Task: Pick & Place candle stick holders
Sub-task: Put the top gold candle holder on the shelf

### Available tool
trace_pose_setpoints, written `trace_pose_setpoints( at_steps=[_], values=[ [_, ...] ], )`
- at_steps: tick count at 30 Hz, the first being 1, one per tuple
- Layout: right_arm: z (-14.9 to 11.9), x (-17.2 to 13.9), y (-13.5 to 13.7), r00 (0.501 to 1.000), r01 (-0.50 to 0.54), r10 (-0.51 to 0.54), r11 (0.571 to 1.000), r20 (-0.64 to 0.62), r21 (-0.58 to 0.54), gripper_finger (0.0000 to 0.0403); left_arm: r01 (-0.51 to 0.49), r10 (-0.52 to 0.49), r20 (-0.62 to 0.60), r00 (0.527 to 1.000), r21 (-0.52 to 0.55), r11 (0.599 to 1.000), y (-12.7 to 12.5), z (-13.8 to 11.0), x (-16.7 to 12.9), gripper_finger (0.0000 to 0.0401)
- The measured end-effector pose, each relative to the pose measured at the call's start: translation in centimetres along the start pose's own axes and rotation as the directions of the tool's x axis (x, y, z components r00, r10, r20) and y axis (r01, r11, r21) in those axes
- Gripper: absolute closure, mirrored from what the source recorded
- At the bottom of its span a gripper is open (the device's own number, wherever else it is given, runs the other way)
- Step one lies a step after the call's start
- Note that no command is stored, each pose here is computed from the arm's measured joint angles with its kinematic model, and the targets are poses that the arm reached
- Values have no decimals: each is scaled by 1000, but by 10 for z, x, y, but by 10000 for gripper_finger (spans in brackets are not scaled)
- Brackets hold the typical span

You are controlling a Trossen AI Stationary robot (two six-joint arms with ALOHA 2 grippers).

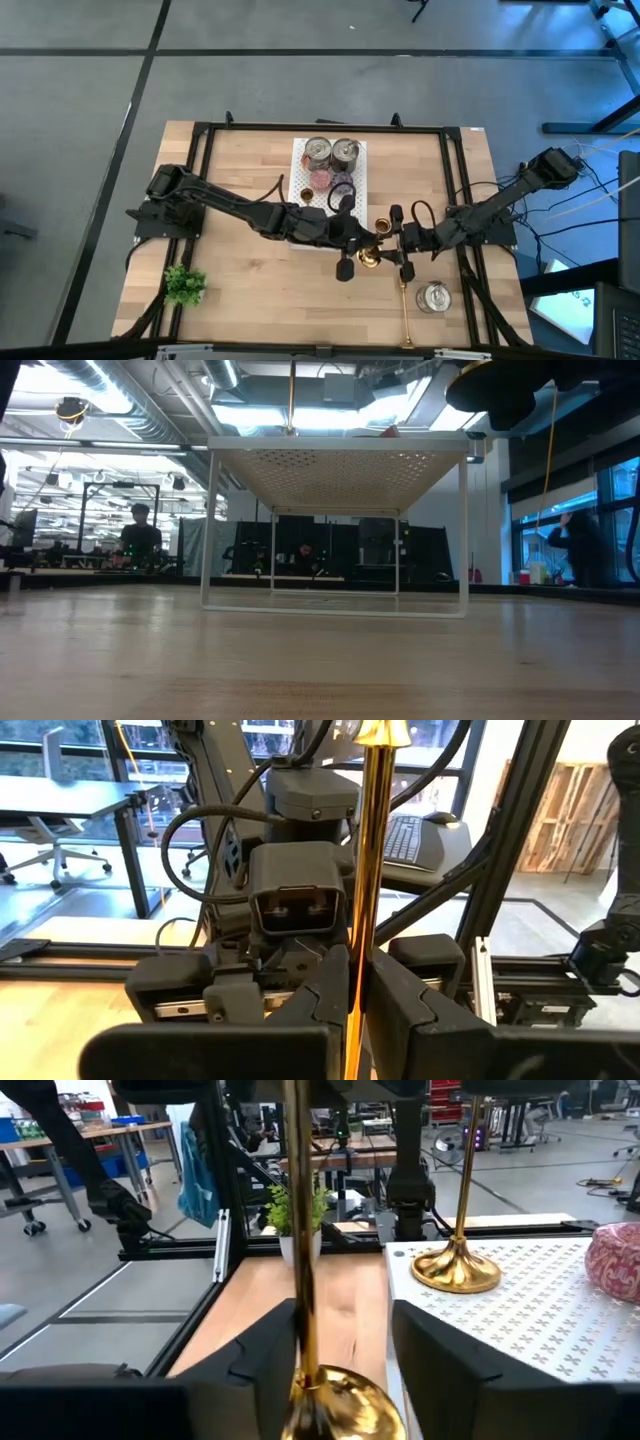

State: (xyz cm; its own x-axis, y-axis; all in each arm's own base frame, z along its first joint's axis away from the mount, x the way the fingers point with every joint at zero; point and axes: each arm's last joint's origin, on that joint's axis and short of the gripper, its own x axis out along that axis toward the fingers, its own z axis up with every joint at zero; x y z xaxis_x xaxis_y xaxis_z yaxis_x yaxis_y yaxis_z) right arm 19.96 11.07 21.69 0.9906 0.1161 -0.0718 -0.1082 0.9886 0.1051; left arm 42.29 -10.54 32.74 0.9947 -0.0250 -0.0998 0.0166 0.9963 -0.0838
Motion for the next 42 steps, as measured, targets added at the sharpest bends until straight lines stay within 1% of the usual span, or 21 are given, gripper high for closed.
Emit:
trace_pose_setpoints(
  at_steps=[3,10,12,13,16,21,25,29,32,36,38,42],
  values=[
    [0,0,0,1000,0,0,1000,0,3,268,-2,2,-6,1000,1,1000,0,-1,0,389],
    [0,0,0,1000,1,-1,1000,-4,2,366,-14,14,-14,1000,2,1000,1,-1,0,389],
    [-1,0,0,1000,1,-1,1000,-6,8,386,-18,18,-14,1000,-9,1000,1,-1,0,389],
    [-1,0,0,1000,1,-1,1000,-6,13,389,-23,23,-16,1000,-14,1000,2,-2,0,387],
    [-1,0,-1,1000,15,-15,999,-7,31,390,-60,59,-26,998,-23,998,1,-3,-1,367],
    [-2,0,-2,998,65,-65,997,-11,29,390,-125,125,-80,989,-2,992,-2,-2,-9,324],
    [-1,0,-3,997,76,-76,996,3,35,390,-191,193,-86,977,36,981,-11,4,-22,281],
    [1,0,-4,992,126,-126,992,26,27,390,-233,236,-73,969,41,972,-20,16,-39,234],
    [2,0,-6,985,167,-168,986,38,9,390,-256,260,-97,961,54,965,-27,19,-51,206],
    [3,1,-9,980,198,-197,980,42,-19,390,-223,228,-87,970,56,973,-50,21,-65,191],
    [2,3,-10,978,205,-203,978,49,-32,390,-213,219,-72,973,83,974,-65,21,-71,191],
    [2,8,-11,975,213,-209,976,77,-48,390,-238,242,-3,970,153,959,-90,24,-85,196]
  ],
)
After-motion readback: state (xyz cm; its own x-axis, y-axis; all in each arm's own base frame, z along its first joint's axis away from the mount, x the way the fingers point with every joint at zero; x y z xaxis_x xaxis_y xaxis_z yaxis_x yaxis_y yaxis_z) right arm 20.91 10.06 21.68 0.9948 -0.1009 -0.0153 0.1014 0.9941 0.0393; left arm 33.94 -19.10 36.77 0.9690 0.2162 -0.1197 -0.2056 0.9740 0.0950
